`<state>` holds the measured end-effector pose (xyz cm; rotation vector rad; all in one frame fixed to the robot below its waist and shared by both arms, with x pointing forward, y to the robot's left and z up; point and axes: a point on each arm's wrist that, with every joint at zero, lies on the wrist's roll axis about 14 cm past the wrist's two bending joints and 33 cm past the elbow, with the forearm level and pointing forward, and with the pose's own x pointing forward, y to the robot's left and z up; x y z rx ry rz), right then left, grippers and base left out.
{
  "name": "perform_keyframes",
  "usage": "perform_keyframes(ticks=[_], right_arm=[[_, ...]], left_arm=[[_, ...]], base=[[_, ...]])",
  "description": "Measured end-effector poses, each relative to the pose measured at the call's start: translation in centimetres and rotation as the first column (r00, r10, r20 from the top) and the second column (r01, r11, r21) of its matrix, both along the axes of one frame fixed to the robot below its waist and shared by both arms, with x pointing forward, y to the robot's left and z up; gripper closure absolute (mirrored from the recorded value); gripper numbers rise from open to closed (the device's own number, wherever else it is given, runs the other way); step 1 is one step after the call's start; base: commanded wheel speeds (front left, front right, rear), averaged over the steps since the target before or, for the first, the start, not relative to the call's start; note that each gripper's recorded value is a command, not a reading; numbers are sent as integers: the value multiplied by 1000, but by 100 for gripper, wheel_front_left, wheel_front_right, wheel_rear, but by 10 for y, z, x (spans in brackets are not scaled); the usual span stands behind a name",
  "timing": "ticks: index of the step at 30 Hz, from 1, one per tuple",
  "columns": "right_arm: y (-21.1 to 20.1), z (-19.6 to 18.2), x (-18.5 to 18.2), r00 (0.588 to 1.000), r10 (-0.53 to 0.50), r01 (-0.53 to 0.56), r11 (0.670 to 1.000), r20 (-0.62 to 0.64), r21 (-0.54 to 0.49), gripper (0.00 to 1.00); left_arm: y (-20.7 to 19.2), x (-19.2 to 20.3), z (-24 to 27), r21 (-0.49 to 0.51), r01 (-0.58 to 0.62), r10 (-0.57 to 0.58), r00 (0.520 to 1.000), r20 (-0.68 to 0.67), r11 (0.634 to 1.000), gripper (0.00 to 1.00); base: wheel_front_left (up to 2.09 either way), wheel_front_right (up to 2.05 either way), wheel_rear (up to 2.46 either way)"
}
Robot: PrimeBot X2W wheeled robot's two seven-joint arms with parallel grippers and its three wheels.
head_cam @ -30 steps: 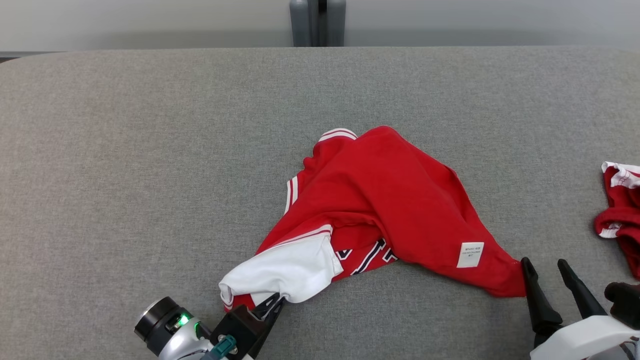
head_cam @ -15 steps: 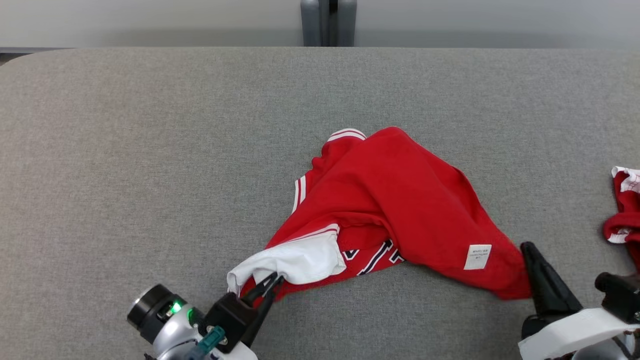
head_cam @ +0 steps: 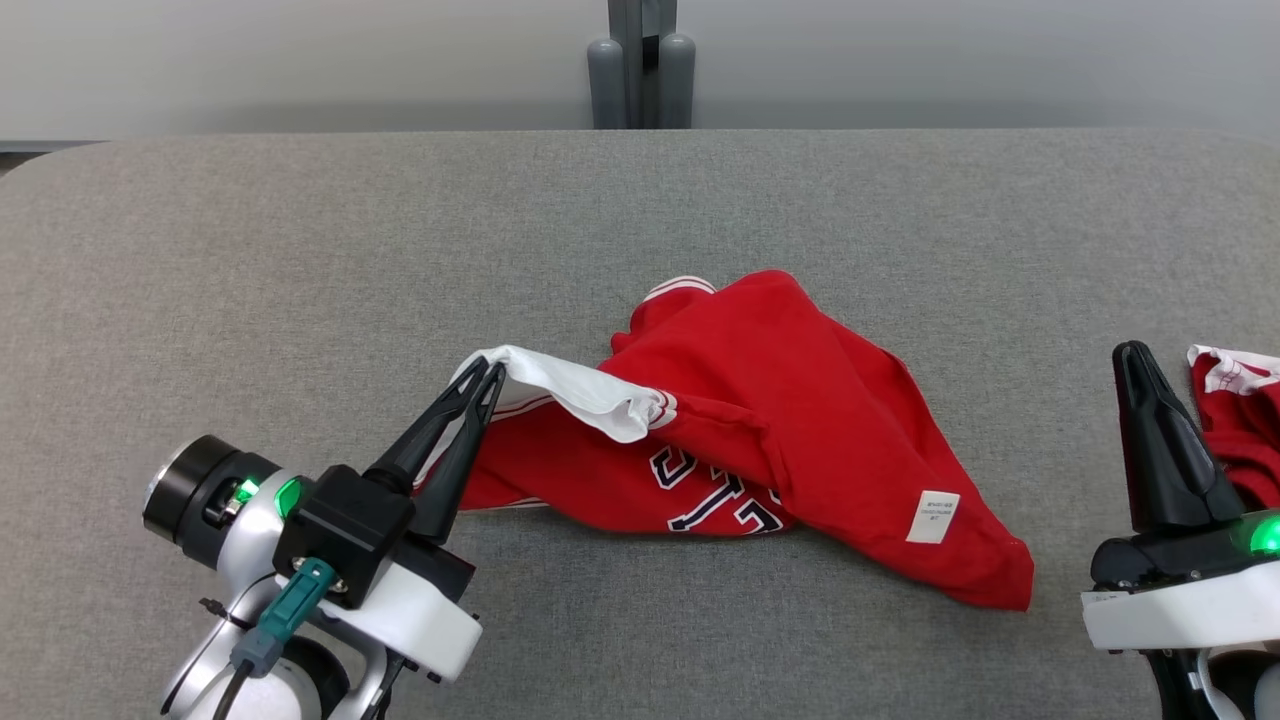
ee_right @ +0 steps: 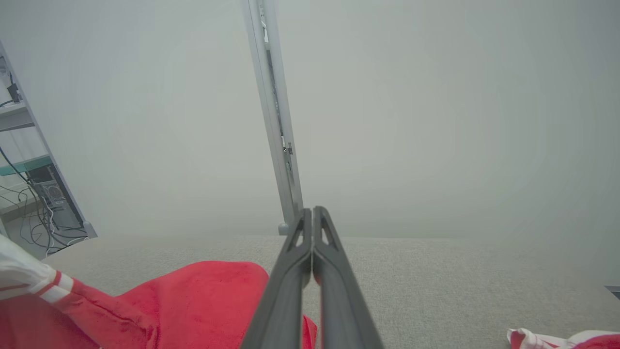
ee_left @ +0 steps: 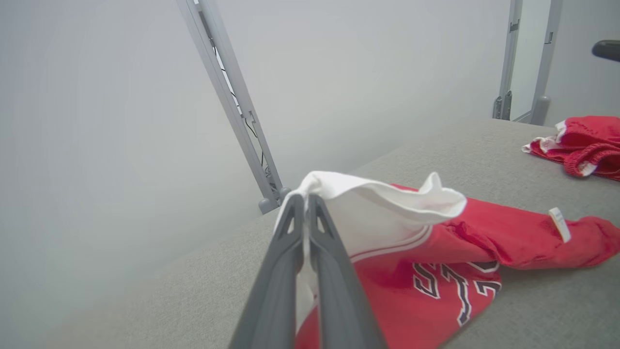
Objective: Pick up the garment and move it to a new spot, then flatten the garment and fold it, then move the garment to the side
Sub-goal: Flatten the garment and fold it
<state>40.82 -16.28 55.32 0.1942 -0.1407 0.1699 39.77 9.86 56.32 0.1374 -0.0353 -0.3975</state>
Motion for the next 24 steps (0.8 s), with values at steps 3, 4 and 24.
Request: perform_keyframes(ticks=[3,4,24], right_arm=[[-4,5,0,1000,-8,8,1000,10,-9,100],[-6,6,0,1000,-13,13,1000,12,-9,100],[-27,-93,-38,955,-117,122,993,-271,1,0]], left_arm=[[-2,2,2,16,10,-10,1000,1,1000,100],[-3,1,0,19,16,-16,1000,-6,1000,100],[-19,-15,-57,-28,42,-47,978,-204,999,100]], base=[[0,0,0],[0,0,0],[0,0,0]])
